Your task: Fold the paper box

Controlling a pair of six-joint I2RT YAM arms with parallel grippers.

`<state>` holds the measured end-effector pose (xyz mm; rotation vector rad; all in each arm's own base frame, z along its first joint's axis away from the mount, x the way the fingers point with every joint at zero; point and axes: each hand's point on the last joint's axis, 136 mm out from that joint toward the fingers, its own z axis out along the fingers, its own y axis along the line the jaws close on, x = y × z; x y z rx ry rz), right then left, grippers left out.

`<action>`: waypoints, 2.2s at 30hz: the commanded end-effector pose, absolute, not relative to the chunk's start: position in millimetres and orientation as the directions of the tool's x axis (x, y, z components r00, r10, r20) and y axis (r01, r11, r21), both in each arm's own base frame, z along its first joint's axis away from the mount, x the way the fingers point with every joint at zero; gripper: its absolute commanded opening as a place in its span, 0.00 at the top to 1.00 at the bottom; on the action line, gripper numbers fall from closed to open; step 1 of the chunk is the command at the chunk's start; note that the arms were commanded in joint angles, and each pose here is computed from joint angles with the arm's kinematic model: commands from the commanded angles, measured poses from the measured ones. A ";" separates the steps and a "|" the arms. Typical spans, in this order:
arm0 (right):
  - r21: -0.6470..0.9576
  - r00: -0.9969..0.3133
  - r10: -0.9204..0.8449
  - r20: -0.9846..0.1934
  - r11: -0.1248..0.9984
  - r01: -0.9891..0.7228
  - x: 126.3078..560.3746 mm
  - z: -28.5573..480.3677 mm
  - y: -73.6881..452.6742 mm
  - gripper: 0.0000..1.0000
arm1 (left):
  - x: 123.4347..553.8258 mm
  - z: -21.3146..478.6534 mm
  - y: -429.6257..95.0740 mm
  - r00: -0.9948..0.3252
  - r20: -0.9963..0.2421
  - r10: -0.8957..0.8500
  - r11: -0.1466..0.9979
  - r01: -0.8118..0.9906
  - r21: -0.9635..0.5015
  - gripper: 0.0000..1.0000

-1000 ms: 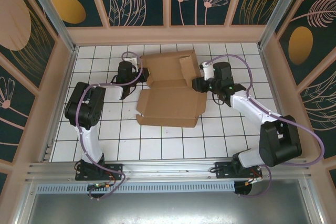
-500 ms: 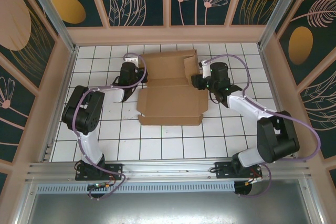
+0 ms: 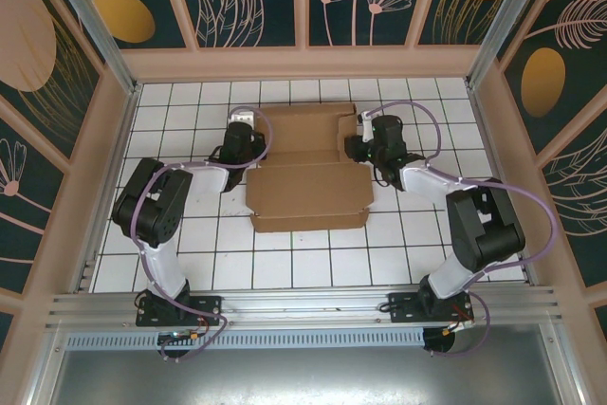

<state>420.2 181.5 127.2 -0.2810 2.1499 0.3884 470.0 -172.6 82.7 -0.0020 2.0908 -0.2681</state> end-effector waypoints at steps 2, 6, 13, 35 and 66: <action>0.178 -0.487 -0.006 -0.874 0.926 -0.332 427.4 139.9 182.8 0.60 | 458.8 91.7 -173.2 -0.474 -0.877 -0.077 0.981 0.119 -0.150 1.00; 0.168 -0.454 -0.008 -0.891 0.923 -0.347 425.1 136.2 182.3 0.62 | 450.5 86.3 -173.5 -0.461 -0.884 -0.073 0.984 0.112 -0.140 1.00; 0.140 -0.406 -0.037 -0.913 0.907 -0.398 419.5 131.5 186.6 0.63 | 440.2 67.2 -171.6 -0.488 -0.871 -0.059 0.988 0.096 -0.121 1.00; -0.025 -0.356 -0.164 -0.920 0.931 -0.365 440.7 123.8 195.8 0.59 | 427.1 57.8 -173.8 -0.482 -0.876 0.009 0.989 0.131 -0.062 1.00; -0.102 -0.373 -0.234 -0.898 0.935 -0.341 475.0 104.1 221.5 0.81 | 424.8 55.3 -184.1 -0.475 -0.878 0.064 0.983 0.182 -0.027 1.00</action>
